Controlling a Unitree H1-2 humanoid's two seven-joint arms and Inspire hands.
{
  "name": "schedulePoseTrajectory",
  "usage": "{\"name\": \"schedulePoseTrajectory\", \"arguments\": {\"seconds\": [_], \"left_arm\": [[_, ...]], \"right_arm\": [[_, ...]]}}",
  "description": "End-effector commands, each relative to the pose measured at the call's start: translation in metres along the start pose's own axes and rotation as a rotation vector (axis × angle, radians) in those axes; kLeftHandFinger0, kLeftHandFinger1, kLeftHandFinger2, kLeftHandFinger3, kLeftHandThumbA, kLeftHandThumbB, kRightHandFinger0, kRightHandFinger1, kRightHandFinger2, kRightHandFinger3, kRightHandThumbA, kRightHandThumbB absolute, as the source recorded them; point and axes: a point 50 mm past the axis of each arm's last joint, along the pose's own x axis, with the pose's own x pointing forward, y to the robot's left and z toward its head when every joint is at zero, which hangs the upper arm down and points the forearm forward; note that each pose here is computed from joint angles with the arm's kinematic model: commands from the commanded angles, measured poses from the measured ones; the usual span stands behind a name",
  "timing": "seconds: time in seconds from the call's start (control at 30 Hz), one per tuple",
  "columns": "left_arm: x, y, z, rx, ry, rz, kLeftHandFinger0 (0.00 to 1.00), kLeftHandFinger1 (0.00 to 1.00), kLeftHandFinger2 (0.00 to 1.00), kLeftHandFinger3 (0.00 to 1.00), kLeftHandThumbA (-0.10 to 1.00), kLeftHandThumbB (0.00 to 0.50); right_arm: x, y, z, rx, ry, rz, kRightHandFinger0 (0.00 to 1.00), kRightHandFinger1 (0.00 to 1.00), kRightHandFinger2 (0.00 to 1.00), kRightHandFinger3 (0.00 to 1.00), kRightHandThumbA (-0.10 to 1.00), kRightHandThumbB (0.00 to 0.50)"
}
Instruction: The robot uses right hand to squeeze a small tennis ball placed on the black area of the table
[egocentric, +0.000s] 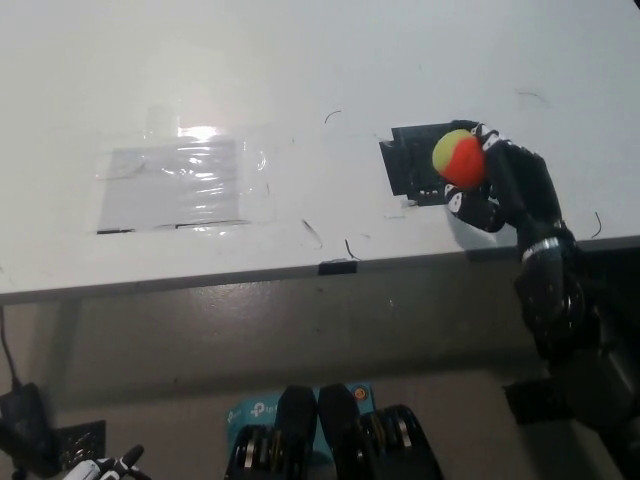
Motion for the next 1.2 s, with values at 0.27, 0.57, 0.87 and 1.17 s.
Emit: {"name": "schedulePoseTrajectory", "arguments": {"seconds": [0.27,0.57,0.87,1.17], "left_arm": [[0.0,0.016,0.007,0.06,-0.014,-0.005,0.2,0.19,0.41,0.56,1.0,0.5],[0.001,0.019,0.009,0.055,-0.02,0.001,0.21,0.18,0.41,0.6,1.0,0.5],[0.0,0.019,0.016,0.051,-0.019,0.0,0.21,0.2,0.42,0.55,1.0,0.5],[0.004,0.02,0.016,0.056,-0.041,0.001,0.2,0.18,0.4,0.56,1.0,0.5]], "right_arm": [[0.035,-0.011,-0.018,-0.272,0.1,0.093,0.75,1.0,1.0,1.0,-0.06,0.087],[0.031,0.017,-0.018,-0.352,0.126,0.253,1.0,1.0,1.0,1.0,0.37,0.42],[0.033,0.019,-0.003,-0.39,0.109,0.274,1.0,1.0,1.0,1.0,0.83,0.5],[0.035,0.01,0.001,-0.372,0.102,0.264,1.0,1.0,1.0,1.0,0.91,0.5]]}}
